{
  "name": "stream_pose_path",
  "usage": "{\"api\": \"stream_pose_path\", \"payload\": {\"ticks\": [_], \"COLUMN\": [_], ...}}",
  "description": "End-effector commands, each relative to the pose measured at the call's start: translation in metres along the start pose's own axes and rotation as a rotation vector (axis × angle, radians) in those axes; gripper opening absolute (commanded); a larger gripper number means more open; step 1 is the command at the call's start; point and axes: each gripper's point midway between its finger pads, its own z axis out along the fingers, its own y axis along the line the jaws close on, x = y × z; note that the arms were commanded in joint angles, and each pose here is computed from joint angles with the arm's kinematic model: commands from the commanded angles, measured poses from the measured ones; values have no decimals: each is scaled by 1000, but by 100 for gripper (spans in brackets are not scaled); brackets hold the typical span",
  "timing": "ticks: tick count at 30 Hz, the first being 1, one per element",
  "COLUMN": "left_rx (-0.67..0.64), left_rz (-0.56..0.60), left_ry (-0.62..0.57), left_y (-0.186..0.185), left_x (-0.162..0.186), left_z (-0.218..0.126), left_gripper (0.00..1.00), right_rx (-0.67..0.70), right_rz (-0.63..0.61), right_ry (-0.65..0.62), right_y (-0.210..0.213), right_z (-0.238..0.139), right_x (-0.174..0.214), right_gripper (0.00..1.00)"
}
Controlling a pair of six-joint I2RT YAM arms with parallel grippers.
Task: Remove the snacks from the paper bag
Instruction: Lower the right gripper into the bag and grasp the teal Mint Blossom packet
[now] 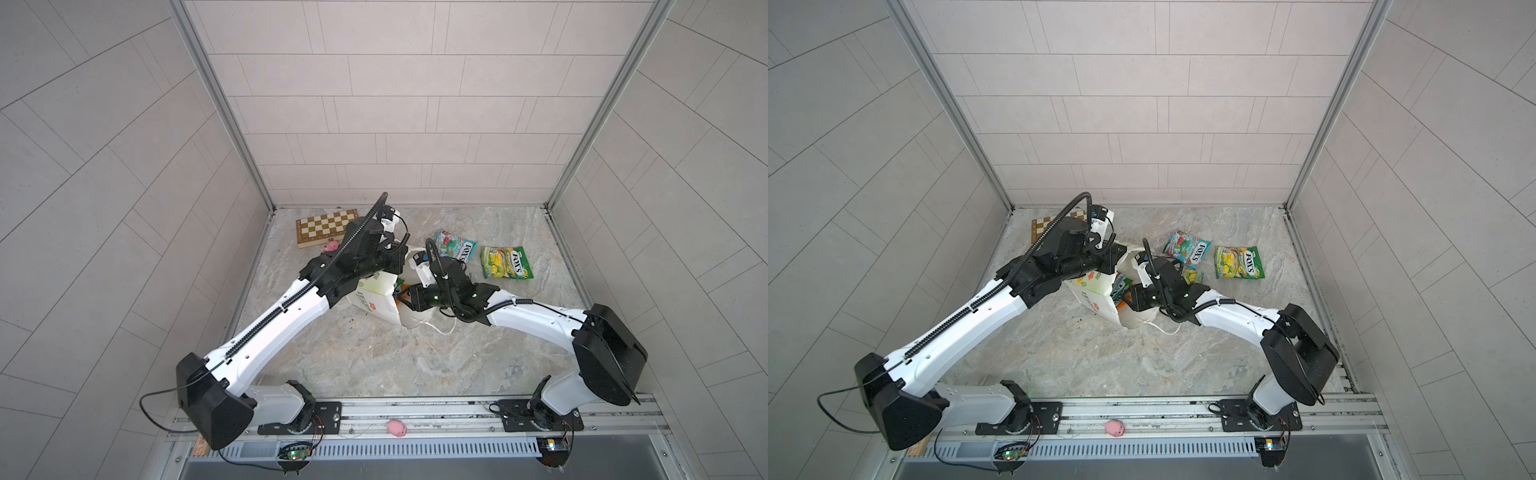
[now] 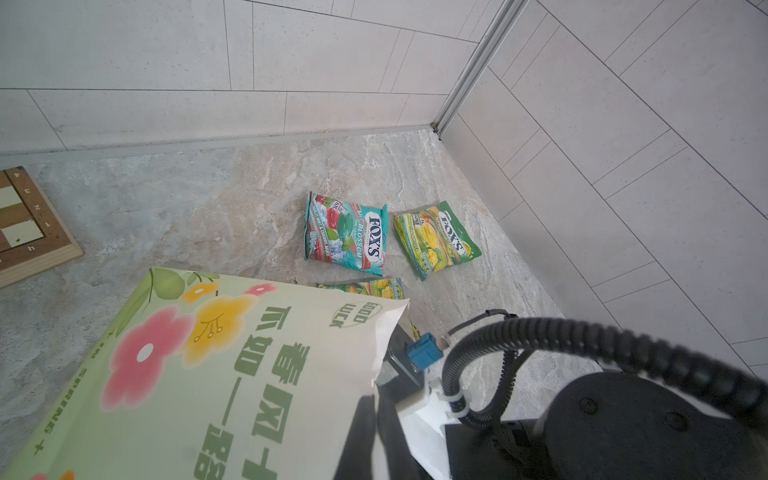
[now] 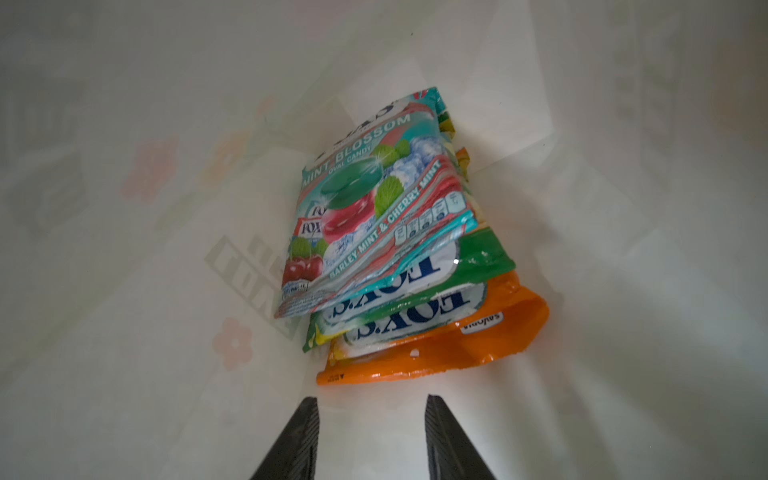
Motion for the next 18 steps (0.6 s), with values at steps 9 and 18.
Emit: {"api": "stream_pose_path", "payload": {"ticks": [9,18], "left_rx": [39,44], "left_rz": [-8,-14], "left_ry": [-29,-30], "left_y": [-10,-11], "left_x": [-8,-8], "left_z": [-8,-8], "left_gripper": [0,0], "right_rx": [89,92], "right_rz": [141,174], "right_ry": [-94,-75], "right_y": [-12,-13], "right_z": [27,48], "right_x": [-29,-33], "right_gripper": [42,42]}}
